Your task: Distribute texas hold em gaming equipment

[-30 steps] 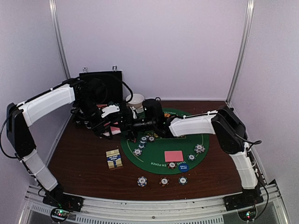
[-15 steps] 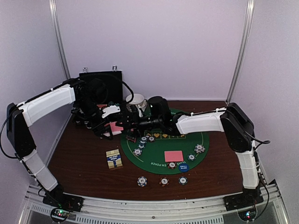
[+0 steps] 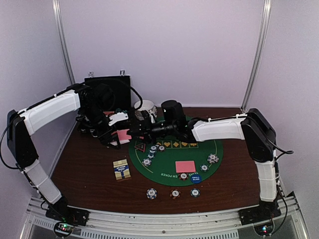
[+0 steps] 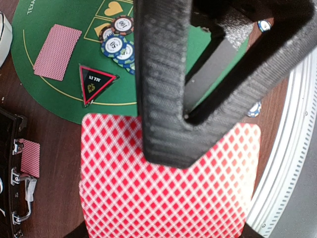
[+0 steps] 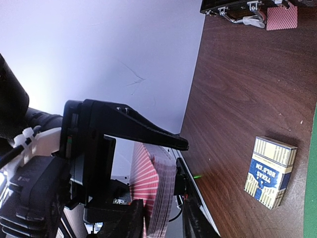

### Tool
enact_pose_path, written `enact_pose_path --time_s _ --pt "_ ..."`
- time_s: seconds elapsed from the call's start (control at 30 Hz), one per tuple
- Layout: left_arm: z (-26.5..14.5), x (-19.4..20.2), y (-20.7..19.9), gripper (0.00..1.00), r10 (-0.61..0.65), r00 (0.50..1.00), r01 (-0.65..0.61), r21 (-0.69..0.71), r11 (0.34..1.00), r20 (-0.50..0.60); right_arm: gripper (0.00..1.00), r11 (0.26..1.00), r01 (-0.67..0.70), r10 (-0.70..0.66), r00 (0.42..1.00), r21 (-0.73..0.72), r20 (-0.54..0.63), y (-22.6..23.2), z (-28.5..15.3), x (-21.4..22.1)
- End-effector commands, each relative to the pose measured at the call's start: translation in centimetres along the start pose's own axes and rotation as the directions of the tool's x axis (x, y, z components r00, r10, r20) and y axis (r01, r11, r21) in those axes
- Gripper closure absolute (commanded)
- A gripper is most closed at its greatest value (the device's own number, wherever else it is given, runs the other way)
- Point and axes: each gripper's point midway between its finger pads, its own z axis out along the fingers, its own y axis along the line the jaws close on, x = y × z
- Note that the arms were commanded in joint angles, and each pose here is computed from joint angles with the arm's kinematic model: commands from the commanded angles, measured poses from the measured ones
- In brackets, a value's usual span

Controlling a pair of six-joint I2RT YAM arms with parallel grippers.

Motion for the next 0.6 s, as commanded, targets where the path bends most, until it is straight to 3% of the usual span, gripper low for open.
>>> enact_pose_path --time_s 0.0,0.57 --pt "-0.6 -0.5 0.3 1.00 0.022 0.999 -0.022 -0.021 1.000 0.027 0.77 0.998 0.025 -0.025 1.000 -0.050 0.005 2.9 -1.2 0.0" --pt "-0.5 -0.3 0.6 1.00 0.022 1.000 -0.022 -0.032 0.999 0.014 1.00 0.992 -0.016 0.015 1.000 -0.127 -0.014 4.6 -1.5 0.3"
